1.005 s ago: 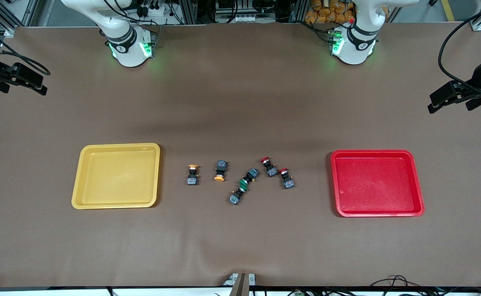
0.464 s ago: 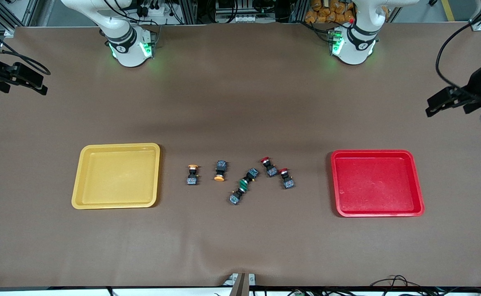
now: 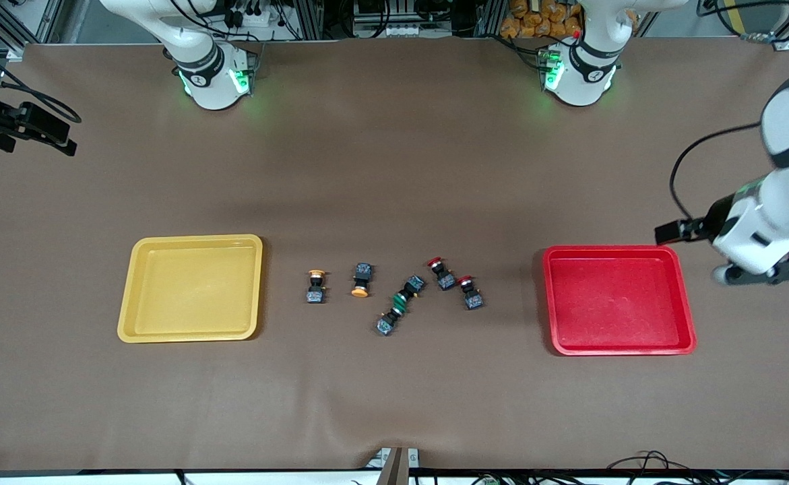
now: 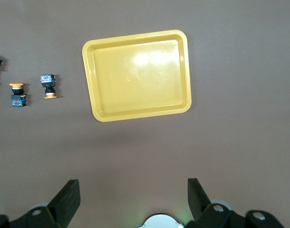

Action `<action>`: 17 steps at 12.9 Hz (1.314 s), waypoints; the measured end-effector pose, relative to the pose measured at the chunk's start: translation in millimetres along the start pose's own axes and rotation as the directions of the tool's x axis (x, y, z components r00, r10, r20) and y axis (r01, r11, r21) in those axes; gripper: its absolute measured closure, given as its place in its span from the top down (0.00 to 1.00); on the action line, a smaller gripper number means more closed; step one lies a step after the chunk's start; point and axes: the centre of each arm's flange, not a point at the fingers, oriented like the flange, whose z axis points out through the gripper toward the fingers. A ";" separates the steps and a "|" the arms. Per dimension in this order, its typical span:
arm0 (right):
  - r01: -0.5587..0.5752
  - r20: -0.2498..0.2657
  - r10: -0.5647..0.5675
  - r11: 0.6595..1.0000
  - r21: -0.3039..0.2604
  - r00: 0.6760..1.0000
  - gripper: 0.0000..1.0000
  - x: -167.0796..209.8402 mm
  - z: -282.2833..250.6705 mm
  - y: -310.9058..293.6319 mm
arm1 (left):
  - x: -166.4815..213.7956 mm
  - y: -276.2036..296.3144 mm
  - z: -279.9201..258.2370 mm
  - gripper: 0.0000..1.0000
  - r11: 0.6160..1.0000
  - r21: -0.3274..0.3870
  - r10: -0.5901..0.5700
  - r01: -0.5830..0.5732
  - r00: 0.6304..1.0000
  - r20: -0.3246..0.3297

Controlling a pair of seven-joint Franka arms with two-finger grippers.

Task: Place red and yellow buttons in trays
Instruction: 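Reach the left gripper toward the red-capped button beside the red tray, then grasp the red-capped button with the left gripper while the right gripper reaches out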

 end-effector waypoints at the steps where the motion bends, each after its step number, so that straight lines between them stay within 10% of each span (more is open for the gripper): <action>1: 0.000 -0.001 0.000 1.000 0.000 1.000 1.00 0.0 -0.3 0.0 | 7.3 7.9 13.7 1.00 1.000 0.001 -0.001 0.001 1.000 0.004; 17: 0.005 -0.075 -0.005 1.000 0.009 0.997 1.00 9.0 -10.2 -3.3 | 25.8 277.0 225.7 1.00 0.918 -0.146 -0.384 0.368 0.918 -0.098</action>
